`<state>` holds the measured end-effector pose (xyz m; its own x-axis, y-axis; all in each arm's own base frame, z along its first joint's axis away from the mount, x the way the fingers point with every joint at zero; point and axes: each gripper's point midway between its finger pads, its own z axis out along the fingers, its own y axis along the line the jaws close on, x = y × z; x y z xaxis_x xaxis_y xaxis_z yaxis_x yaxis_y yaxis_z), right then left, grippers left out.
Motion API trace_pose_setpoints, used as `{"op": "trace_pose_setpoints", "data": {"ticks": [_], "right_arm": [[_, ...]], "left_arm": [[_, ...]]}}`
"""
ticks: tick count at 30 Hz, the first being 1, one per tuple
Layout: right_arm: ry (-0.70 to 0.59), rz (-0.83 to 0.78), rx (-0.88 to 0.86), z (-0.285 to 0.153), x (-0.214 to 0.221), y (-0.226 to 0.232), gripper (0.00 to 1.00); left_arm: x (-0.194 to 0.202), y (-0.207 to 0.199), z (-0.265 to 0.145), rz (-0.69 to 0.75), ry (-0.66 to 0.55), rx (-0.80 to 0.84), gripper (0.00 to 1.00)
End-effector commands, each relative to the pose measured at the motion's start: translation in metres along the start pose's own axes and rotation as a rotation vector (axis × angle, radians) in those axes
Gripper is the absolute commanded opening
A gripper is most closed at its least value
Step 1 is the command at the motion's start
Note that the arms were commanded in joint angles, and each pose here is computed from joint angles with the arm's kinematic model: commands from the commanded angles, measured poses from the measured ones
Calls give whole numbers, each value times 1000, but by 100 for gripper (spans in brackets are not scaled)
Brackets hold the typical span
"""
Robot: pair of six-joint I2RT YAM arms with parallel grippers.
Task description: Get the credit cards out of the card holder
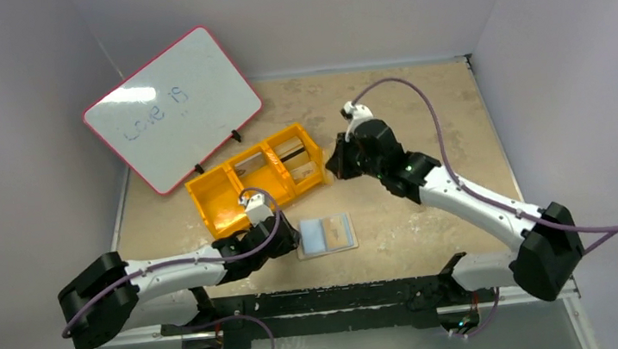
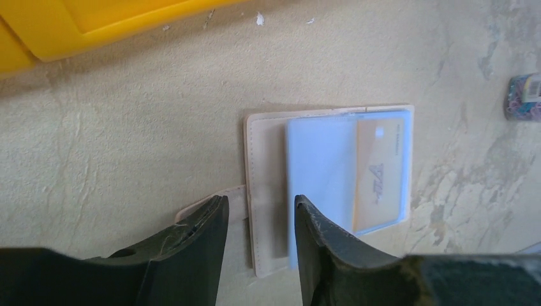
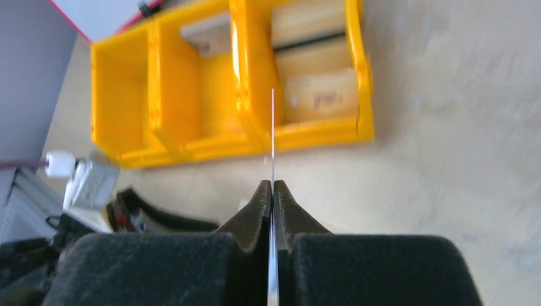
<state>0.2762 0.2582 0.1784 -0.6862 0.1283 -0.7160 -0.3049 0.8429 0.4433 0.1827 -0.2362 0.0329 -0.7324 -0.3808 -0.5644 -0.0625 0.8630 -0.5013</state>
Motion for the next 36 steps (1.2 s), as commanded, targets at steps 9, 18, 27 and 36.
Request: {"op": "trace_pose_setpoints", "data": {"ticks": [9, 18, 27, 36], "right_arm": [[25, -800, 57, 81, -77, 0, 0], [14, -1271, -308, 80, -79, 31, 0], [314, -1460, -490, 109, -42, 2, 0], [442, -1520, -504, 127, -36, -14, 0]], "left_arm": [[-34, -1, -31, 48, -87, -14, 49], [-60, 11, -56, 49, -167, -56, 51], [-85, 26, -83, 38, -250, -100, 51], [-96, 34, -96, 16, -292, -113, 52]]}}
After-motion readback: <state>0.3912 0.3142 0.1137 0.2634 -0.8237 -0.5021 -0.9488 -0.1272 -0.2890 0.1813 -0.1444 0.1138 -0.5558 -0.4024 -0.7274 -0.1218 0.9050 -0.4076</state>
